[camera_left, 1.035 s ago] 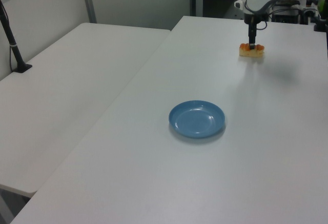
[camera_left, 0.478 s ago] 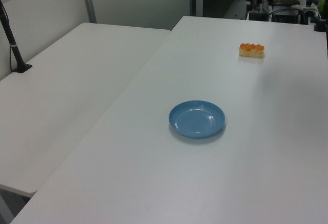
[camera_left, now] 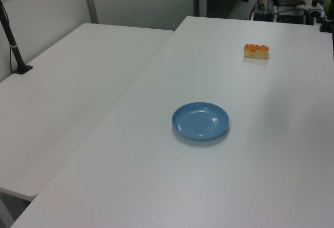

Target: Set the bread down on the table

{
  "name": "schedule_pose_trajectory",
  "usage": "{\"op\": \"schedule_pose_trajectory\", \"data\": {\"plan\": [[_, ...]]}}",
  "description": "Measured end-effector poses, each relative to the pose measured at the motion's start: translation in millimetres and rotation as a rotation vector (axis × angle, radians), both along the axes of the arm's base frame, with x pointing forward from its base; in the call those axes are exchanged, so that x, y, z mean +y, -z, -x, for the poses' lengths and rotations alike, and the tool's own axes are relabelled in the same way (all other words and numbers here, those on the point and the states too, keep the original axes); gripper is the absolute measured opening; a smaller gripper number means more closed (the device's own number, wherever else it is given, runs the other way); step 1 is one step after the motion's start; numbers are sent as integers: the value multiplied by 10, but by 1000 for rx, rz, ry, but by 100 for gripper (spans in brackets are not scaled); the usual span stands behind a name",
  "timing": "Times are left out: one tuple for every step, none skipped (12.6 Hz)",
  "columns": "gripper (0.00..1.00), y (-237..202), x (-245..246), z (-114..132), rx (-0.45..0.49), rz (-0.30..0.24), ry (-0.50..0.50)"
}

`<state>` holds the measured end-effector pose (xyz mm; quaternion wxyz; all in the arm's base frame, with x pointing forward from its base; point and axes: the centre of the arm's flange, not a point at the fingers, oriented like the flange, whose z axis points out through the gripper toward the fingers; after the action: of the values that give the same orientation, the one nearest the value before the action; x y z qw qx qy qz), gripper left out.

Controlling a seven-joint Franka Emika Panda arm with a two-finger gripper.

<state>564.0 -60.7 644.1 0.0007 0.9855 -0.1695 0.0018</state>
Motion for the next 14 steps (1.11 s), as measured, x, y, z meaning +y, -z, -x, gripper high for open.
{"op": "schedule_pose_trajectory", "data": {"plan": [[100, -2, 160, 32, 6, 4, -47], [100, 12, 290, 63, 13, 12, -117], [100, 41, 379, 89, 23, 22, -194], [100, 72, 417, 105, 32, 28, -248], [100, 91, 411, 101, 28, 33, -278], [100, 99, 373, 79, 11, 37, -293], [100, 114, 298, 55, -6, 41, -298], [100, 124, 254, 48, -11, 42, -301], [100, 129, 218, 45, -13, 45, -303], [100, 133, 194, 44, -13, 48, -309], [100, 134, 183, 45, -13, 51, -316], [100, 135, 182, 45, -12, 53, -329], [100, 135, 184, 45, -12, 53, -332], [100, 137, 187, 44, -11, 53, -335]]}}
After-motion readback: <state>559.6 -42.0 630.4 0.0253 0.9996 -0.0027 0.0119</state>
